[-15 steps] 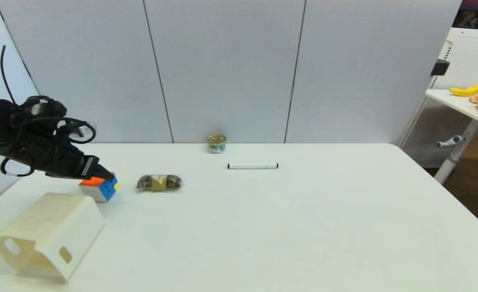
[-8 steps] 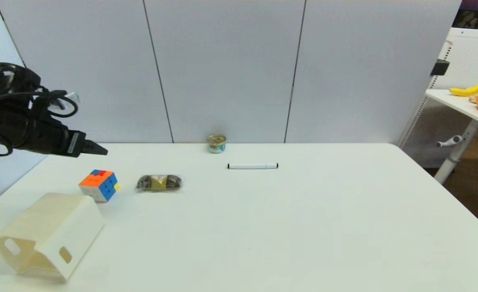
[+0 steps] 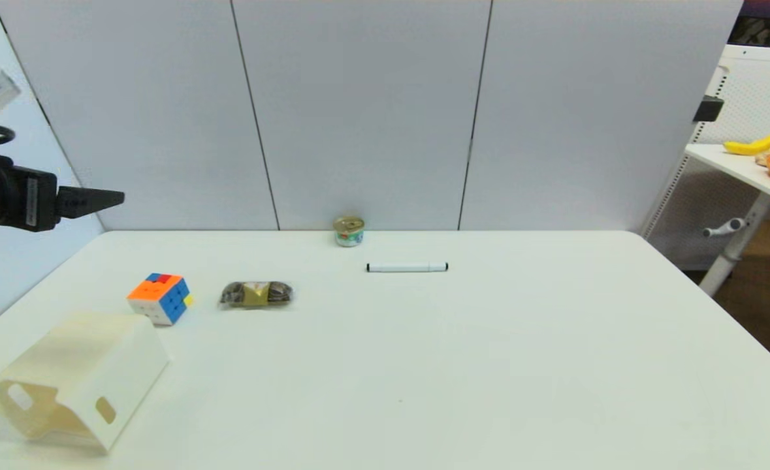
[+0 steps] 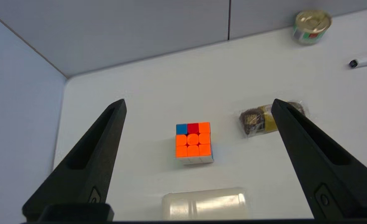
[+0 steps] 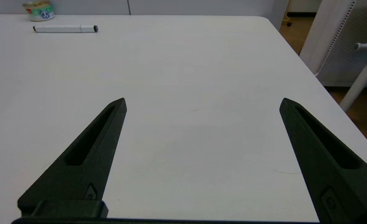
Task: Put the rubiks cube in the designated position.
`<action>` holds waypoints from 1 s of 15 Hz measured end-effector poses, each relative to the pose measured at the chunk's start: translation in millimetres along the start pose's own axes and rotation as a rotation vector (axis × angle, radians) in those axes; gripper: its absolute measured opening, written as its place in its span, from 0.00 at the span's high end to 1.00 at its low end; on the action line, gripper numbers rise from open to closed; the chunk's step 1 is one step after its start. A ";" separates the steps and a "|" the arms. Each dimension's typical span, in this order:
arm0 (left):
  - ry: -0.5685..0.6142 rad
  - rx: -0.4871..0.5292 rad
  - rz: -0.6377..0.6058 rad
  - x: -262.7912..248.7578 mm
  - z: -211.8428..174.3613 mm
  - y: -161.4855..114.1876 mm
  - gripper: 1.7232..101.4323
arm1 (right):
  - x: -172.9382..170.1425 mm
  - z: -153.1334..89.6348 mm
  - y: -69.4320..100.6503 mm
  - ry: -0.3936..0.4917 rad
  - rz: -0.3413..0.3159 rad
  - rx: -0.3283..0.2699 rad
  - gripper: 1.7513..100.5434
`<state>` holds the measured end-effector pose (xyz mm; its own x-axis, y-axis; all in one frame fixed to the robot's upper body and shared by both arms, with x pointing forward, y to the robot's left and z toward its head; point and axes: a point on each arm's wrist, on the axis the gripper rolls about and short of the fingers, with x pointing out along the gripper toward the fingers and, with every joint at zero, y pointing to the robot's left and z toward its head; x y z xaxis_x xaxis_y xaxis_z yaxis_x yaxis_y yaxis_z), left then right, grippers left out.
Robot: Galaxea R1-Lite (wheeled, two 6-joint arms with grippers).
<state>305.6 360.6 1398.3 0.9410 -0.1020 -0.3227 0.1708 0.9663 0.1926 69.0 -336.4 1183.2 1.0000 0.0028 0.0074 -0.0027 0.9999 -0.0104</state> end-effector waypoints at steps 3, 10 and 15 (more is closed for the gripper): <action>-0.159 0.045 0.003 -40.8 -20.5 -24.4 0.06 | 0.0 0.0 0.0 0.000 0.000 0.000 0.03; -0.269 0.035 0.033 -124.9 -140.8 -77.9 0.05 | 0.0 0.0 0.0 0.000 0.000 0.000 0.03; -0.261 -0.005 0.200 -141.2 -228.3 -98.2 0.04 | 0.0 0.0 0.0 0.000 0.000 0.000 0.03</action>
<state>89.2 334.1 1213.4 0.9990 0.0330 -0.0304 -0.0254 0.9744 0.2235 69.0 -336.4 1183.3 1.0000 0.0028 0.0079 -0.0027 0.9999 -0.0104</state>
